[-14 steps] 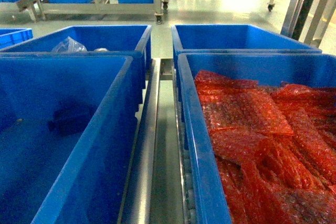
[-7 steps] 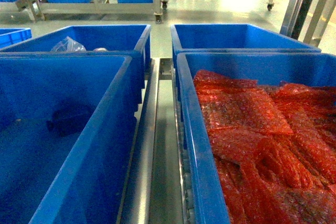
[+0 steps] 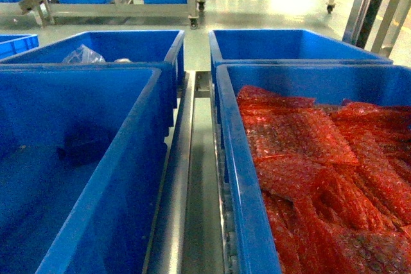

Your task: Pick blue part to blue bin on bottom shelf

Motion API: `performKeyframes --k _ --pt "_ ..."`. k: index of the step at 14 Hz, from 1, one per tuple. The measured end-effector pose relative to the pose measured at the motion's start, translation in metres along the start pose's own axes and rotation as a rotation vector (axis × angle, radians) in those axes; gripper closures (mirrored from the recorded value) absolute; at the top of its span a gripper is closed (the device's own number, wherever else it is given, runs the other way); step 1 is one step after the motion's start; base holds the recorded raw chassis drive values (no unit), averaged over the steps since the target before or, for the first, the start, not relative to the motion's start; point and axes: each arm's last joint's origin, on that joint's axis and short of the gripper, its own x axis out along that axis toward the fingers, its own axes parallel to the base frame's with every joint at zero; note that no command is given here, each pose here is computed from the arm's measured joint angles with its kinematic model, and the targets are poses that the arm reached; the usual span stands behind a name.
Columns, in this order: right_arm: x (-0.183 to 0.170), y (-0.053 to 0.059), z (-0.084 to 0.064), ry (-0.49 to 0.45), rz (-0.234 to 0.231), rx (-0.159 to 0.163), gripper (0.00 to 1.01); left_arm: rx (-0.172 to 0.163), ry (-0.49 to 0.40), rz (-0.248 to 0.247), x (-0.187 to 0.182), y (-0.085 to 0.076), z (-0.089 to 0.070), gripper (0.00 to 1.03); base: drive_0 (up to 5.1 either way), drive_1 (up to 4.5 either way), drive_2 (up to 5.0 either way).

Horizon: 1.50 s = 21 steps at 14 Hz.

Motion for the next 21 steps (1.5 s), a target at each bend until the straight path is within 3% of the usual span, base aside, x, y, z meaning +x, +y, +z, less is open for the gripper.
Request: performKeyframes --k 2,3,21 --pt "0.0000 0.0000 0.0000 0.000 0.000 0.000 0.03 0.000 0.000 0.000 0.0000 0.0000 0.0000 0.11 0.0 0.00 0.0" --pt "0.0000 0.0000 0.0000 0.000 0.000 0.000 0.03 0.000 0.000 0.000 0.0000 0.0000 0.0000 0.04 0.0 0.00 0.0" --pt "0.0000 0.0000 0.0000 0.000 0.000 0.000 0.03 0.000 0.000 0.000 0.0000 0.0000 0.0000 0.05 0.0 0.00 0.0"
